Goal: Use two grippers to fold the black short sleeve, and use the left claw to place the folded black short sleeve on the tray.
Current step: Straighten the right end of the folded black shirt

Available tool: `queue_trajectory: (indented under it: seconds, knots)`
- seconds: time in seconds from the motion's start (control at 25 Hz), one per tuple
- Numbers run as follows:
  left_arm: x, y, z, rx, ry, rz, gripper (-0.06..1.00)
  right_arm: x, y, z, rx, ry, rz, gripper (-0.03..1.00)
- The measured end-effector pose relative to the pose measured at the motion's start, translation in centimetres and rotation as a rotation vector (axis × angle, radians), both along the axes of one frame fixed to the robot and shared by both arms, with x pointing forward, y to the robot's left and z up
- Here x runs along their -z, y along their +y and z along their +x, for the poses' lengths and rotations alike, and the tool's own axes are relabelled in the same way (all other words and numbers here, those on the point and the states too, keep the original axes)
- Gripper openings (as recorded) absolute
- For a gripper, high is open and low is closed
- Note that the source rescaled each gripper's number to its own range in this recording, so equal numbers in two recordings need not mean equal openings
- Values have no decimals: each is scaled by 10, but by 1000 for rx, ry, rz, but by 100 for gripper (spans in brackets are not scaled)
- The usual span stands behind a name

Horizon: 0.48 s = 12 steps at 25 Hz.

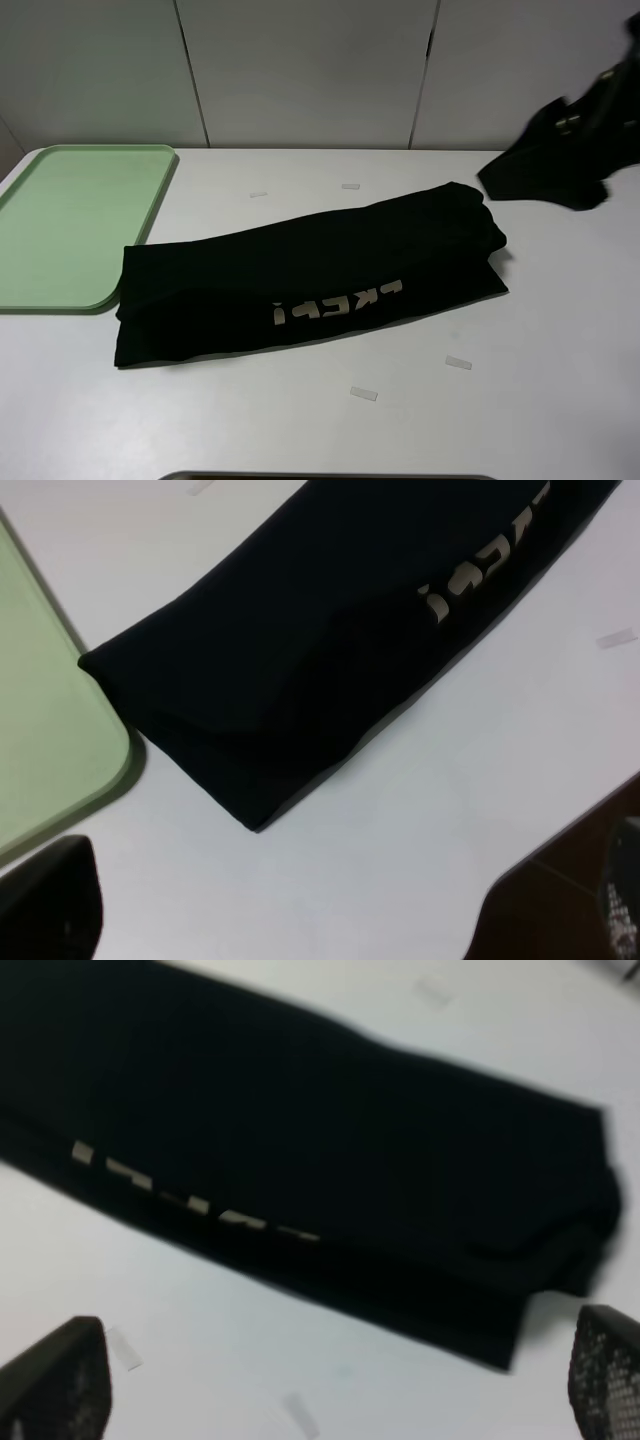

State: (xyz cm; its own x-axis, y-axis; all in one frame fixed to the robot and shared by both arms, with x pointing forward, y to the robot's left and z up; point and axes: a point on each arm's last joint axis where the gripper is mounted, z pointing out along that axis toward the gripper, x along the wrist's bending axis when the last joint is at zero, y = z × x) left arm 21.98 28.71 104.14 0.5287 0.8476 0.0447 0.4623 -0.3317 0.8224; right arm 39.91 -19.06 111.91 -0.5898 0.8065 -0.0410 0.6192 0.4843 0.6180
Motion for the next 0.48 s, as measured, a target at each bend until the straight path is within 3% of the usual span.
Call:
queue_trajectory:
  seconds: [0.2,0.48]
  knots:
    - [0,0,0,-1,0,-1,100,34,25,50,34,88,9,100]
    - [0,0,0,0,1,0,100,78,22,146,173,183,13,100]
